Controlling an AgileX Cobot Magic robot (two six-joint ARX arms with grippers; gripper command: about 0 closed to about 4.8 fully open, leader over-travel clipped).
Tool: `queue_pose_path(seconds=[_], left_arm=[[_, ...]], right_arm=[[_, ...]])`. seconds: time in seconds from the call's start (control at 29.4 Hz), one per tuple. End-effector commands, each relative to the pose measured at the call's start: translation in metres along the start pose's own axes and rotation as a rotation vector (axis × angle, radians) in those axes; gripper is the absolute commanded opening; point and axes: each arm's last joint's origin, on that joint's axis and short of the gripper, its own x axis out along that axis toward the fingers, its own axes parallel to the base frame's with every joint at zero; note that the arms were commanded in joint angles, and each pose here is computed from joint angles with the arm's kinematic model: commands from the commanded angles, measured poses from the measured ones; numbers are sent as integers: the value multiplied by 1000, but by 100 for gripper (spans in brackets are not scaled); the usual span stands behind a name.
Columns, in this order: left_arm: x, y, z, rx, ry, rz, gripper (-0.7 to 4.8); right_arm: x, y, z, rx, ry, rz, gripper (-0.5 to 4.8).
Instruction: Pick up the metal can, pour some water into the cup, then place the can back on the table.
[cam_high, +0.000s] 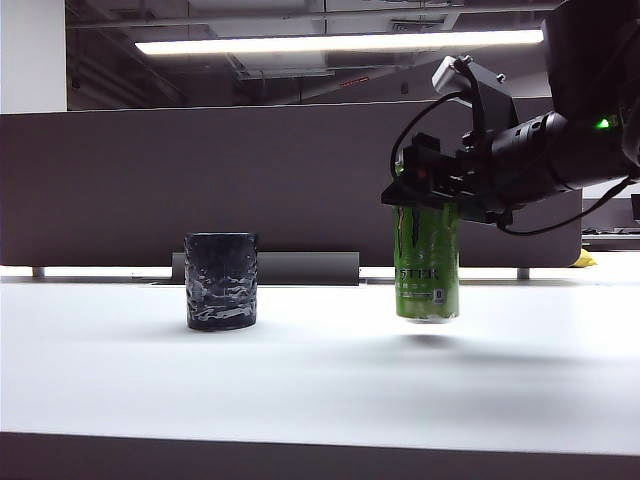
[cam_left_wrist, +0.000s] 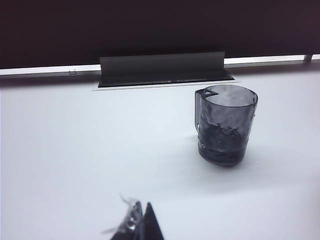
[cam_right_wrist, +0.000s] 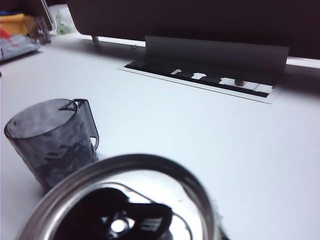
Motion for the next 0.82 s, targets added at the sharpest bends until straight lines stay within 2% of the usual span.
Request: queue_pose_path(seconds=[0.03,0.82], left_arm=[[0,0,2,0,-14,1,-5],[0,0,2,0,-14,1,-5]], right_arm=[[0,1,7,-69,-52,0,264],[5,-1,1,-72,-105,8,263]])
